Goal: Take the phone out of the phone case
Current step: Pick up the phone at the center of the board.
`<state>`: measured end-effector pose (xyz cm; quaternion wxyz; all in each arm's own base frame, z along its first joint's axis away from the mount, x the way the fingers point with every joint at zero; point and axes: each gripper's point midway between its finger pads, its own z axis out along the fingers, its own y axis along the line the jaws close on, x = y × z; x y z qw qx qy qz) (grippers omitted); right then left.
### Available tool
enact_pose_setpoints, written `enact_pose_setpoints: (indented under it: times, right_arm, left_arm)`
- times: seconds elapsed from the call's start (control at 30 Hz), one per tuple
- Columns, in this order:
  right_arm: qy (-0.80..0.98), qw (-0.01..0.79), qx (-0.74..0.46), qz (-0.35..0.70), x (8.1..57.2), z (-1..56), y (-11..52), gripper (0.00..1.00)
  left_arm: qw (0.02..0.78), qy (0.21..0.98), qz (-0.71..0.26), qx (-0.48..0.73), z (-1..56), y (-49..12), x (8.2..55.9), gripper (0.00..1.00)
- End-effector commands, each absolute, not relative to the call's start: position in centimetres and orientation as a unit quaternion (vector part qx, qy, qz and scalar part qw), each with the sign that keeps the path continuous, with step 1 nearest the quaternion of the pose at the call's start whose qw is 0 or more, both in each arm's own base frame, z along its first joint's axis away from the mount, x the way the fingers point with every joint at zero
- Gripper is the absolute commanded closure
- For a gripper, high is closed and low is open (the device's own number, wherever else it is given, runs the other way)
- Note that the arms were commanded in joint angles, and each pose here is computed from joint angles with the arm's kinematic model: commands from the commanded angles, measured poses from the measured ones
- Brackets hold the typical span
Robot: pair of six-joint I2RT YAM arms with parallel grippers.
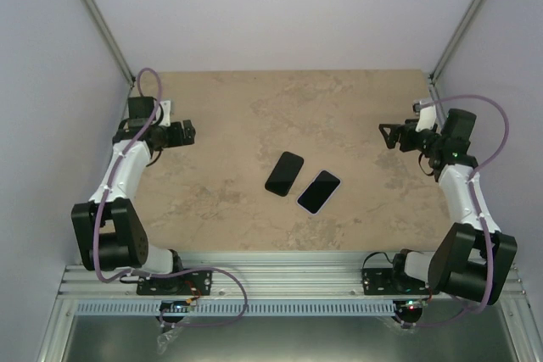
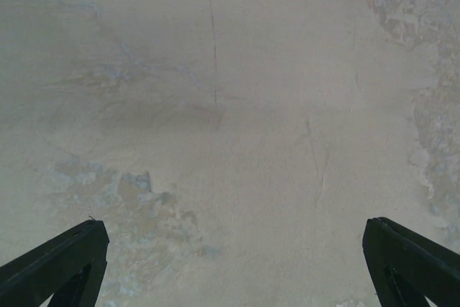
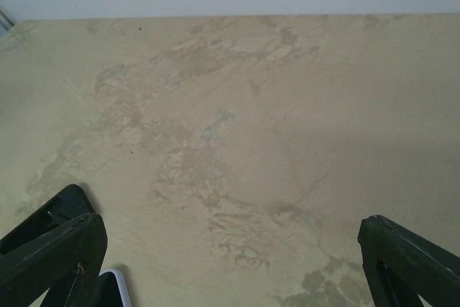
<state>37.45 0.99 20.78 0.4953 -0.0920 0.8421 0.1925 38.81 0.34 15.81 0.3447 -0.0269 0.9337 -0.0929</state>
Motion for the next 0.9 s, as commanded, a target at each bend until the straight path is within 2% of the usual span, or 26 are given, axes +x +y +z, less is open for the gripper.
enact_pose_setpoints:
  times: [0.0, 0.47, 0.87]
  right_arm:
    - [0.832, 0.517, -0.09, 0.181, 37.0, 21.2, 1.2, 0.02]
    - [0.822, 0.537, -0.082, 0.171, 36.2, 20.9, 0.8, 0.02]
    - [0.823, 0.539, -0.065, 0.166, 36.2, 20.5, -0.2, 0.02]
  left_arm:
    - [0.384, 0.92, -0.073, -0.017, 17.0, 0.1, 39.2, 0.01]
    - [0.393, 0.912, -0.112, 0.037, 18.5, -3.5, 40.9, 0.01]
    - [0.353, 0.915, -0.155, 0.12, 16.9, -12.4, 40.5, 0.0]
